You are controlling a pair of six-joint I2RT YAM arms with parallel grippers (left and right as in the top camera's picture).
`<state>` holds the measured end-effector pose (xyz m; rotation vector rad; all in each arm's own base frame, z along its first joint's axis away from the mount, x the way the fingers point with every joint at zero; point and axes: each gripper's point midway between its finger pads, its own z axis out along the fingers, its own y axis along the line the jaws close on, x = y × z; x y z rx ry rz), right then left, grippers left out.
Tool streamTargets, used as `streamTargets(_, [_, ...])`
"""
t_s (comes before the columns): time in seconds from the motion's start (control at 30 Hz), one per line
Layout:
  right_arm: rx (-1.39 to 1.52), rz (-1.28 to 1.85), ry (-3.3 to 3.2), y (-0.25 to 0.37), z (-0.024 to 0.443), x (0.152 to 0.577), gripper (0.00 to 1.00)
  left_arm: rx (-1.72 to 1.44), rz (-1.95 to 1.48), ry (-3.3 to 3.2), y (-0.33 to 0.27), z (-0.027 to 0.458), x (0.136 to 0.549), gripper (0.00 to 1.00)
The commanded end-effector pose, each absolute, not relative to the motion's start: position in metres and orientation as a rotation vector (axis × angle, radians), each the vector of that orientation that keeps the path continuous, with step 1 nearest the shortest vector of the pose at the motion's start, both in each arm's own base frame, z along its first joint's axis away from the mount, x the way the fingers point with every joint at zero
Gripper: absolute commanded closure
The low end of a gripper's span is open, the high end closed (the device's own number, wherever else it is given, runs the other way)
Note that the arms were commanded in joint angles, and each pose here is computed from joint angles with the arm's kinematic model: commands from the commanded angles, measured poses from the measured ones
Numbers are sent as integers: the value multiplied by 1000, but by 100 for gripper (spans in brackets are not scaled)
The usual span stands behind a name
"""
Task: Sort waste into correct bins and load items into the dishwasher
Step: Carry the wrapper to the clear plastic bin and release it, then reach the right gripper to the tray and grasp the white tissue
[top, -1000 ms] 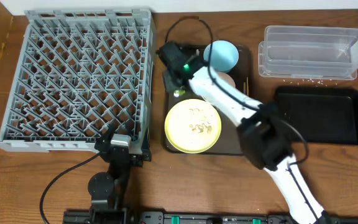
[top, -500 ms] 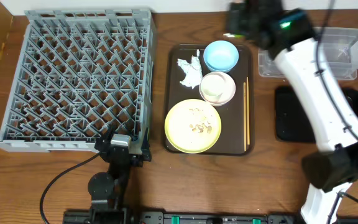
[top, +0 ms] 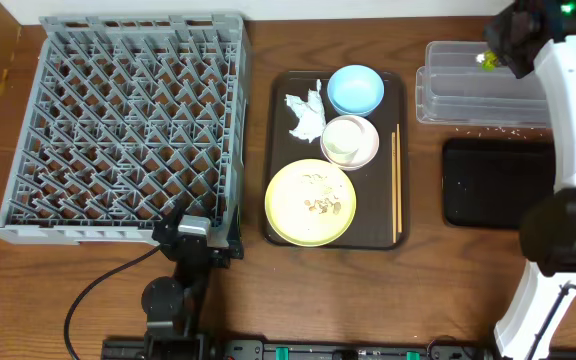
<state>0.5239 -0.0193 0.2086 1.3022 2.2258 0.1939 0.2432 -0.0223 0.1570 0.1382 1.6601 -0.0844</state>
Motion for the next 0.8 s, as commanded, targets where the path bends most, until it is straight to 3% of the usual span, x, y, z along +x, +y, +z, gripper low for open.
streamTargets(0.0, [1484,197,2137,-36,187,531,99,166,-104,1698,-27,142,242,2])
streamTargets(0.13, [1490,173,2132,-40,182,532,94,166,-104,1698,-27,142,242,2])
streamTargets(0.3, [1489,175,2132,-39,182,533,46,166,-104,1698,-27,142,242,2])
streamTargets(0.4, [1466,180,2153,-38,182,532,37,166,-104,1698,-27,142,242,2])
streamTargets(0.47, [1385,242,2229,-25,183,533,39,166,-104,1698,-27,142,242,2])
streamTargets(0.6, [972,579,2417,34,203,544,52,166,-104,1698,-27,142,242,2])
streamTargets(0.63, [831,691,2438,55,214,546,84,166,-104,1698,-27,142,242,2])
streamTargets(0.67, [633,834,2442,83,231,545,99,166,-104,1698,-27,142,242,2])
streamTargets(0.77, [239,1025,2399,142,264,533,99,166,-104,1698,-27,142,242,2])
